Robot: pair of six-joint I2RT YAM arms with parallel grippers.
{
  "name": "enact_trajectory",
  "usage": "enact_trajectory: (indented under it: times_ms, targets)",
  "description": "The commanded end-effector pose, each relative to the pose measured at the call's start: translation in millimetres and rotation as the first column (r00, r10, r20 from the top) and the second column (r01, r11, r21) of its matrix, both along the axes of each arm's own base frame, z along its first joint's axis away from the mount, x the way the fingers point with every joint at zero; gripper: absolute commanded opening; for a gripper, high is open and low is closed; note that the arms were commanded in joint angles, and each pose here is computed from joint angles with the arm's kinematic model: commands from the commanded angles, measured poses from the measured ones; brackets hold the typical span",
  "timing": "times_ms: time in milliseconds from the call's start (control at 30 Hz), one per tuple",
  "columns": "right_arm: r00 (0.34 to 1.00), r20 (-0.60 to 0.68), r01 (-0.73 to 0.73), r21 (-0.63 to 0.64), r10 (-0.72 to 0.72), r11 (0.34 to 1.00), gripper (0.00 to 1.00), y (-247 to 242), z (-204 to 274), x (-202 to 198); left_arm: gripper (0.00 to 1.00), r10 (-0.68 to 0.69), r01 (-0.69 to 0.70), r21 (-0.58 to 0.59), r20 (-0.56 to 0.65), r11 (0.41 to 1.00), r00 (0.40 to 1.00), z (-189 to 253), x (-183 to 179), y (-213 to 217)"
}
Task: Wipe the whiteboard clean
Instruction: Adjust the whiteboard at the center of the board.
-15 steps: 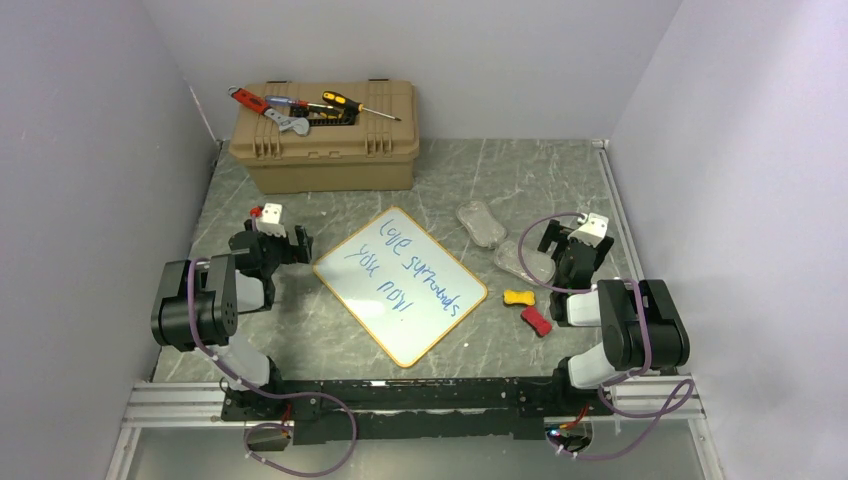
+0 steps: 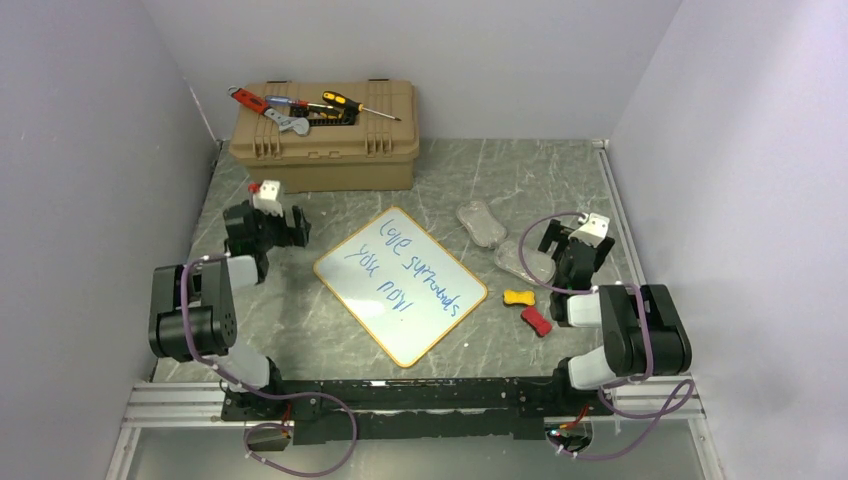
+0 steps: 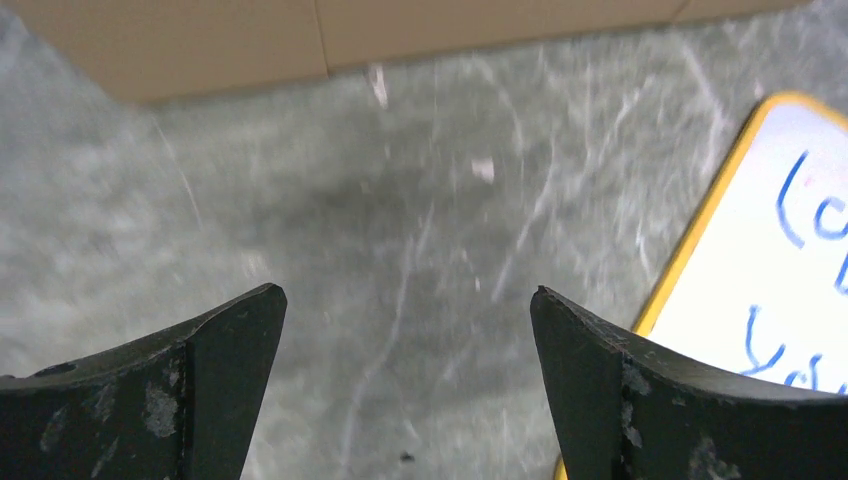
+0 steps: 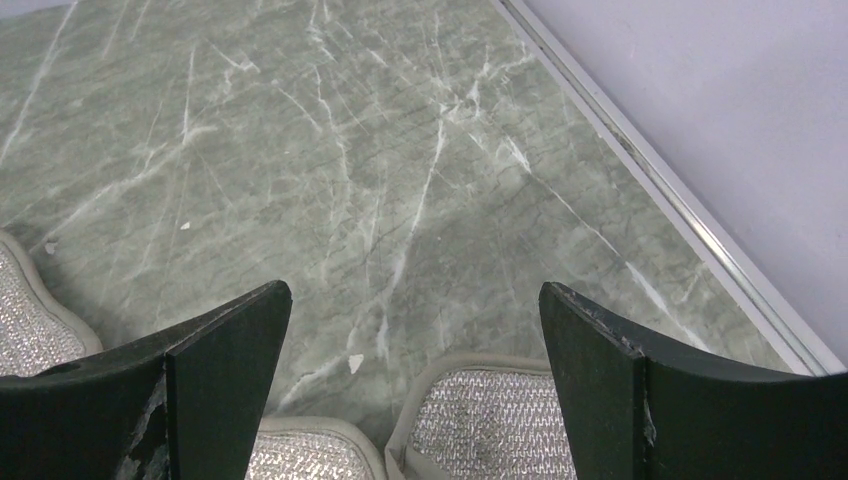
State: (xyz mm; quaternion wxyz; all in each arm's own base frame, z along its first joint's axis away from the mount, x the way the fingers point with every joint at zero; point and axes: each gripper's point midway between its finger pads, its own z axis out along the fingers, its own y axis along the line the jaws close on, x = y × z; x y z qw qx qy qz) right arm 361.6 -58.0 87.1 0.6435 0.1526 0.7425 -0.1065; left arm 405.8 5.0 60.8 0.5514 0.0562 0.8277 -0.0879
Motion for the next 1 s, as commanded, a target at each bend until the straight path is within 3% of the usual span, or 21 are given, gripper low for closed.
enact_trajectory:
  times_ms: [0, 100, 267, 367, 467, 567, 633, 733, 800, 833, 967]
  targets:
    - [0.998, 0.030, 0.056, -0.021, -0.055, 0.998, 1.00, 3, 30, 8, 1.00, -0.119, 0.120, 0.035, -0.041, 0.992, 0.992, 39, 6, -10]
    - [0.995, -0.044, 0.094, -0.003, -0.094, 0.996, 1.00, 1, 40, 10, 1.00, -0.191, 0.194, 0.071, -0.049, 0.978, 0.980, 54, 0, -17]
    - [0.996, 0.077, 0.040, 0.155, -0.052, 0.987, 1.00, 31, 98, -4, 1.00, -0.332, 0.357, 0.112, -0.192, 0.927, 0.923, 51, -23, -44]
    - [0.991, 0.111, -0.093, 0.183, 0.074, 0.979, 1.00, 80, 124, -14, 0.99, -0.379, 0.423, 0.150, -0.254, 0.893, 0.890, 44, -31, -60]
    - [0.980, 0.018, -0.197, 0.211, 0.198, 0.957, 1.00, 123, 128, -17, 0.94, -0.399, 0.456, 0.140, -0.308, 0.879, 0.863, 41, -33, -65]
    - [0.923, -0.103, -0.326, 0.302, 0.370, 0.896, 1.00, 162, 124, -23, 0.83, -0.417, 0.477, 0.094, -0.358, 0.874, 0.835, 44, -27, -69]
    - [0.916, -0.099, -0.318, 0.410, 0.388, 0.855, 1.00, 172, 125, -27, 0.78, -0.438, 0.491, 0.067, -0.360, 0.869, 0.824, 50, -21, -73]
    - [0.932, -0.054, -0.225, 0.686, 0.358, 0.691, 1.00, 164, 121, -36, 0.77, -0.472, 0.511, 0.035, -0.334, 0.859, 0.816, 56, -17, -81]
    - [0.917, -0.015, -0.238, 0.782, 0.399, 0.576, 1.00, 157, 117, -40, 0.78, -0.484, 0.517, 0.022, -0.323, 0.855, 0.813, 59, -15, -84]
    - [0.906, -0.020, -0.245, 0.790, 0.423, 0.562, 1.00, 157, 113, -43, 0.78, -0.502, 0.537, 0.021, -0.326, 0.843, 0.801, 60, -16, -94]
    - [0.865, -0.232, -0.178, 0.687, 0.445, 0.704, 1.00, 169, 91, -60, 0.78, -0.486, 0.529, 0.019, -0.366, 0.849, 0.794, 51, -13, -94]
